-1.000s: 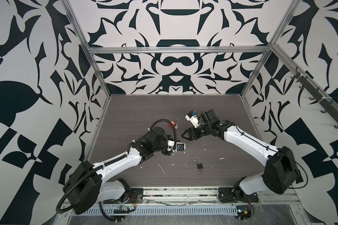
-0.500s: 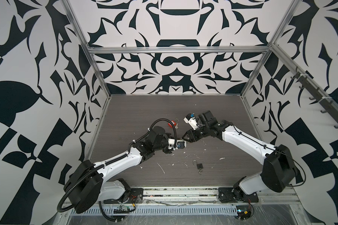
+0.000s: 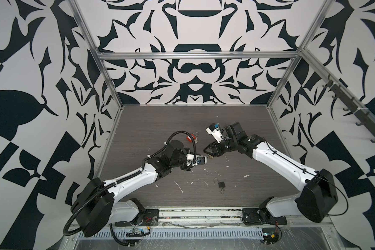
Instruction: Lock with the key
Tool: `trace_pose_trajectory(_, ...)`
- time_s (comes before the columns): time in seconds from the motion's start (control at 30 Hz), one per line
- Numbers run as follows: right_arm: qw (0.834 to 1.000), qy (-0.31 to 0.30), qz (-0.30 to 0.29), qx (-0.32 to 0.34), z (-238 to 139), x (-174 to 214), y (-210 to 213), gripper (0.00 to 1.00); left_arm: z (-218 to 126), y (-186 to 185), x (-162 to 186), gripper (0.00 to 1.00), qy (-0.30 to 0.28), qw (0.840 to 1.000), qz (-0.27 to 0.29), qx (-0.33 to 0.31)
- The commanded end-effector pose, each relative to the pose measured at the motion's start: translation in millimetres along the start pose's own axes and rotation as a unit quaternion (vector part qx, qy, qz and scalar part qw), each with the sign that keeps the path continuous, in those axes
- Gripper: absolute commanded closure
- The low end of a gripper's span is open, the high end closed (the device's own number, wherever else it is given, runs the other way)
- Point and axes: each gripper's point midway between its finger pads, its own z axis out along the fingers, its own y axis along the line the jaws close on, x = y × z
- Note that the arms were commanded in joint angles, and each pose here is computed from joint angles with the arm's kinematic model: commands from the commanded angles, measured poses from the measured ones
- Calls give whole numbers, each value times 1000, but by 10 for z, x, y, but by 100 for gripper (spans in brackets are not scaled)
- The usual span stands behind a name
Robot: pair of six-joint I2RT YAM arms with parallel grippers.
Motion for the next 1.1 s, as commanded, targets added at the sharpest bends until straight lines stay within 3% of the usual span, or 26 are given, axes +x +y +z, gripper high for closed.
trace_pose_trajectory(0.0,997,-25,-44,-61,-152,-22,289,51,-29,46,-154,100,-15,999,-26,15)
trace_pose_trajectory(0.23,995,-6,-50,-92,-119,101,396,59,-45,65,-193,100,-12,999,-46,26)
trace_pose_trajectory(0.37,995,1,-56,-85,-63,106,391,66,-60,65,-214,100,-11,998,-45,33)
trace_pose_trajectory(0.7,996,-3,-63,-71,-37,40,352,74,-68,20,-196,100,-6,998,-46,44)
trace_pose_trajectory(0.93,996,0,-57,-71,-1,38,341,87,-73,53,-223,100,-8,998,-44,40)
trace_pose_trajectory(1.07,996,1,-55,-72,11,41,337,88,-74,63,-239,100,-11,998,-43,39)
